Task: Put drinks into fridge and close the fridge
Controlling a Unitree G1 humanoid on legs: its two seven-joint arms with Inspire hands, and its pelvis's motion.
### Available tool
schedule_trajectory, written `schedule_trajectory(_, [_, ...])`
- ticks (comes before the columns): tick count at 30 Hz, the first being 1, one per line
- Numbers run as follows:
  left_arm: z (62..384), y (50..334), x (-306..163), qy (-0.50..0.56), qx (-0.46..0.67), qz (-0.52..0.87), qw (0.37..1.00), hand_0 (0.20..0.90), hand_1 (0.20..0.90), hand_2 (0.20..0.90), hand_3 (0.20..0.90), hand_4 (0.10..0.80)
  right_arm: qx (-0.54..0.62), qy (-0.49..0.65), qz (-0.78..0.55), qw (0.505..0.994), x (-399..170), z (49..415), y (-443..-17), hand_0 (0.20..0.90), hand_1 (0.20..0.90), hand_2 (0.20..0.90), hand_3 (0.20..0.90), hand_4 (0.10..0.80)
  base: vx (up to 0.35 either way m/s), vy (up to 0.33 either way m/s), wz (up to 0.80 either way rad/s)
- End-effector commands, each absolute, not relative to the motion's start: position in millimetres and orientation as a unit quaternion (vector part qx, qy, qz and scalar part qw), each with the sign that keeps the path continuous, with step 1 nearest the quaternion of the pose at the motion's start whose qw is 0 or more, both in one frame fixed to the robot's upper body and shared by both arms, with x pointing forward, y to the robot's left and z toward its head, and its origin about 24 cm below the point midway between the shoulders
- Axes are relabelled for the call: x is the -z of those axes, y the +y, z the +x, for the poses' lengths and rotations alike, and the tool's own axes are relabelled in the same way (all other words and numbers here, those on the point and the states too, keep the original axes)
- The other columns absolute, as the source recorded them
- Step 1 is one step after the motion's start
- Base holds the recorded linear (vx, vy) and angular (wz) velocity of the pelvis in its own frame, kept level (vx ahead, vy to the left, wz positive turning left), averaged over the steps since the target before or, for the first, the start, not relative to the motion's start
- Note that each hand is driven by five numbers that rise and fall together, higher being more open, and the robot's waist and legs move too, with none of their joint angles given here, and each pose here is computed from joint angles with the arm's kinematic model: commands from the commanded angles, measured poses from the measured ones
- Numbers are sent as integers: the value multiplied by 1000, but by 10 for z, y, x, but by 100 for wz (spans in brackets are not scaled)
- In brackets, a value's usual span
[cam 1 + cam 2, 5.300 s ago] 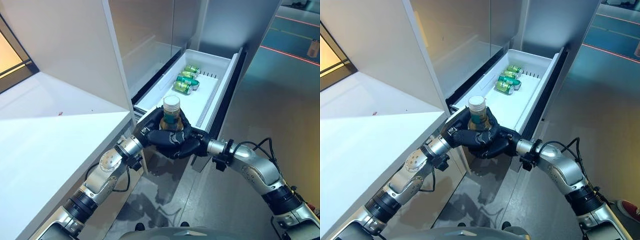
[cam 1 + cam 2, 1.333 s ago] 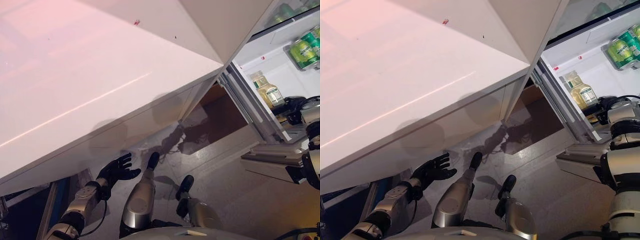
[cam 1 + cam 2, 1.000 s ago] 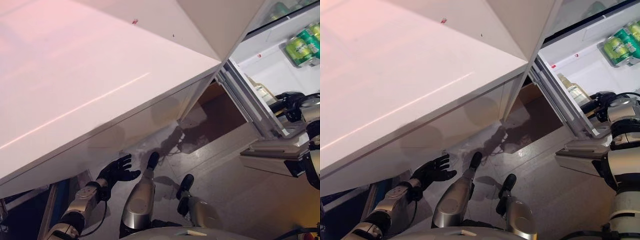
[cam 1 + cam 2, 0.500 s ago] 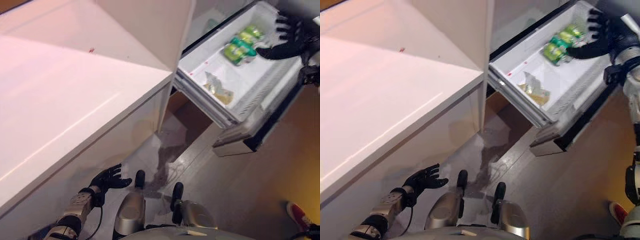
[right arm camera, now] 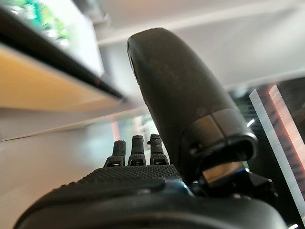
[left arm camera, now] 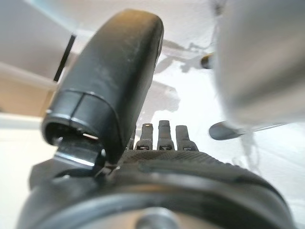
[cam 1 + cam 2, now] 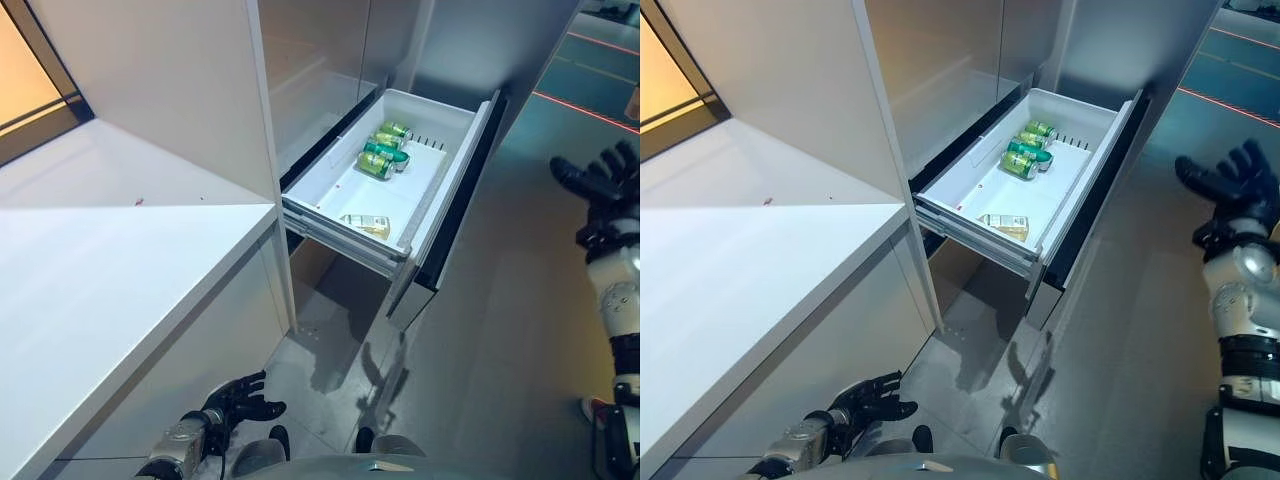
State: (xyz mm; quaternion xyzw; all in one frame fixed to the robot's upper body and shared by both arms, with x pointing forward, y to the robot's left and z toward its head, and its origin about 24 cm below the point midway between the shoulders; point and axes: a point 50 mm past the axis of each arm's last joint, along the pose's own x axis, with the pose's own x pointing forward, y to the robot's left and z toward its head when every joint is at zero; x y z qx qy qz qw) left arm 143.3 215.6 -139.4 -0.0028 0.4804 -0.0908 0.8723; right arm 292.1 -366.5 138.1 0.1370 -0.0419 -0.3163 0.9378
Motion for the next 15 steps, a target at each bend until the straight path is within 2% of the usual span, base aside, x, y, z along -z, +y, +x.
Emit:
schedule_trajectory(1, [1549,2127,1331,457,93,7,885,900,900,900,900,800,276,-211,187,919,-2081,3041,-3559,900,900,900,900,800,-98,13,15])
schedule_trajectory(8, [1590,2122,1303,441,60,-9,896,900,900,900,900,800,259,-197,249,912,-2077,3219,-3537,900,900,900,900,800,-145,18,23])
schedule_trajectory(15, [1575,2244,1275,425,10,-35,904,900,900,900,900,800,138,-217,215,942,-2288,3415,-3247,900,900,900,900,800,-123,47,11])
